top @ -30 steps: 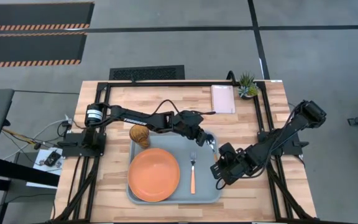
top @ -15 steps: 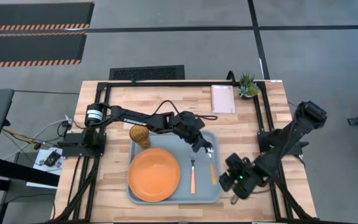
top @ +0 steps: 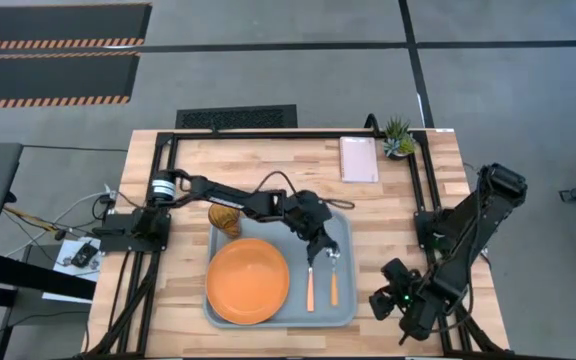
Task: Pick and place plate/cup/fork/spoon on tray
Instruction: Put the orange spoon on the serving tray to the right of the orange fork
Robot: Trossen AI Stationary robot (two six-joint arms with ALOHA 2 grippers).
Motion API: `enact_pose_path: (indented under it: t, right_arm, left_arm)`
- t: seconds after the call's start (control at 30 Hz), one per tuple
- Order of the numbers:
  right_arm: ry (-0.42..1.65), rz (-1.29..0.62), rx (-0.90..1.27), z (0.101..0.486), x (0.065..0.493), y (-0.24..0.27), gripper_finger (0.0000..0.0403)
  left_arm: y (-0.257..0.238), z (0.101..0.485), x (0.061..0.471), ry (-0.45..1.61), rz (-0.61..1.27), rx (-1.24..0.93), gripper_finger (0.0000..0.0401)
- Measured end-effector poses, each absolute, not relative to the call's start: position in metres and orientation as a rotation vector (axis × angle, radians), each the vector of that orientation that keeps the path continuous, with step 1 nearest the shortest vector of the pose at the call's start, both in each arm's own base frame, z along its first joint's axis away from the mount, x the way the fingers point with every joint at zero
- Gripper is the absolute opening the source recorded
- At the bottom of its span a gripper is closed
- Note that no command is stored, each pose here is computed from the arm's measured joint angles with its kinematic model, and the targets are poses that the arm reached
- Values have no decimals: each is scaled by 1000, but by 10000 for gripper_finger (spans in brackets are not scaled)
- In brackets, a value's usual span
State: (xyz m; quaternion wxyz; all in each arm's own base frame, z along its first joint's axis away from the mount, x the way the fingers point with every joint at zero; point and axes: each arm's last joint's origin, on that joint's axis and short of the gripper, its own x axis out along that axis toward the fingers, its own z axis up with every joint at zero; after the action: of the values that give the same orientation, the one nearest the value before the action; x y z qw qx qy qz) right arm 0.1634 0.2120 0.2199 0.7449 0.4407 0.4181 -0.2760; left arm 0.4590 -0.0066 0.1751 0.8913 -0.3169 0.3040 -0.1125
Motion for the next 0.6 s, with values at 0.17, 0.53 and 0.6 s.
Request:
enact_pose_path:
  t: [0.17, 0.53, 0.6]
  right_arm:
    - [906, -617, 969, 220, 166, 210, 276]
    - [900, -624, 967, 220, 168, 208, 276]
    - [901, -625, 966, 220, 168, 208, 276]
  left_arm:
    - [-7, 154, 462, 671, -222, -688, 0]
    - [-8, 140, 462, 725, -211, -660, 0]
    - [-9, 137, 461, 735, -200, -657, 0]
